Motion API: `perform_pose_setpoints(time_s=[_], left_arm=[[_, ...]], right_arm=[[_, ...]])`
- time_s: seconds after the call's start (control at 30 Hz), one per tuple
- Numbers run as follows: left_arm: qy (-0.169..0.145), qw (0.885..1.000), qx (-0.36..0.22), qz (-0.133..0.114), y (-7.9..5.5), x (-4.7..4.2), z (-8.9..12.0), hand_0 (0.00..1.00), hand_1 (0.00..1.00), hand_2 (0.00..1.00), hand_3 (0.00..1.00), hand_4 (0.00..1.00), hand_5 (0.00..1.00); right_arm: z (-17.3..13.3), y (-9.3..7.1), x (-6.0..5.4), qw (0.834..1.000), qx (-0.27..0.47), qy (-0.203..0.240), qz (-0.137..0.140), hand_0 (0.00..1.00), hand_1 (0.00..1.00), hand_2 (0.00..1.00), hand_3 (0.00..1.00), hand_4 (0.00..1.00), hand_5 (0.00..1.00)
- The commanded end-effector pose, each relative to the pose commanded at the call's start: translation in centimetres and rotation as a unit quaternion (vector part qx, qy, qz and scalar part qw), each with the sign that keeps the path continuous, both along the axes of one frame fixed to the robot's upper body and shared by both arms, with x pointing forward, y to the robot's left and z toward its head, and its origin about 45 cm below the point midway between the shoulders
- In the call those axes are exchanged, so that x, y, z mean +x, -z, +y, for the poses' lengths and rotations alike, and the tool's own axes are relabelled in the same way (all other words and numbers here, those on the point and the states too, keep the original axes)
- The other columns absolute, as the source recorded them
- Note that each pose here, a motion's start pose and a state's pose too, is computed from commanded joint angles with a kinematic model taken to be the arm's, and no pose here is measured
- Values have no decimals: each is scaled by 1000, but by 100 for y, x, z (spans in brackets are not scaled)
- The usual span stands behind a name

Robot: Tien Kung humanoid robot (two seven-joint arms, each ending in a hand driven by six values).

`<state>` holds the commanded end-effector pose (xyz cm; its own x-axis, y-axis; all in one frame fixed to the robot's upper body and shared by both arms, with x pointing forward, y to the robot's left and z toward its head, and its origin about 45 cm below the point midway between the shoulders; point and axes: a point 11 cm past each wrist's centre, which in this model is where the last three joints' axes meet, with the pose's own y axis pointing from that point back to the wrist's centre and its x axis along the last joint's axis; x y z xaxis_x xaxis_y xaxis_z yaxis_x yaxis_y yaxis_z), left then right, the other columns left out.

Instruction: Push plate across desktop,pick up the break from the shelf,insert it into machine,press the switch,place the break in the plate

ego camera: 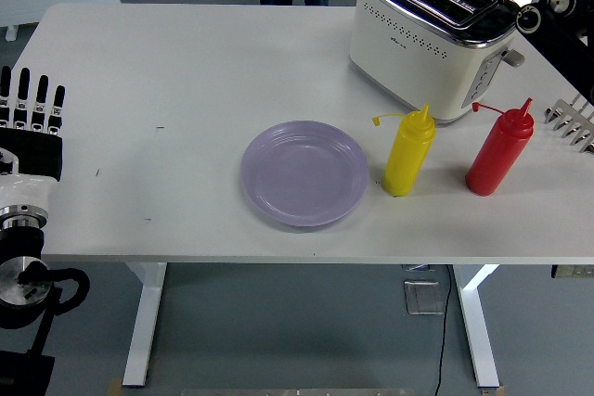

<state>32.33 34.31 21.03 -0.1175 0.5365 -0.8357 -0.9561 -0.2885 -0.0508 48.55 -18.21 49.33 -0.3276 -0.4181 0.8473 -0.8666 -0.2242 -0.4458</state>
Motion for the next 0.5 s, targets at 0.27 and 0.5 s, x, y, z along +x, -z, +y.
perform_pose_setpoints(time_s=[0.27, 0.5], left_arm=[[-1, 1000, 0, 0, 3, -7, 8, 871, 877, 879, 779, 534, 998], [-2, 1000, -1, 1, 8, -10, 8, 870, 877, 879, 780, 535, 998]], right_arm=[[420, 266, -268, 993, -33, -81, 73, 220, 272, 340, 479, 372, 34], [667, 771, -482, 976, -79, -131, 157, 219, 271, 341, 481, 361, 32]])
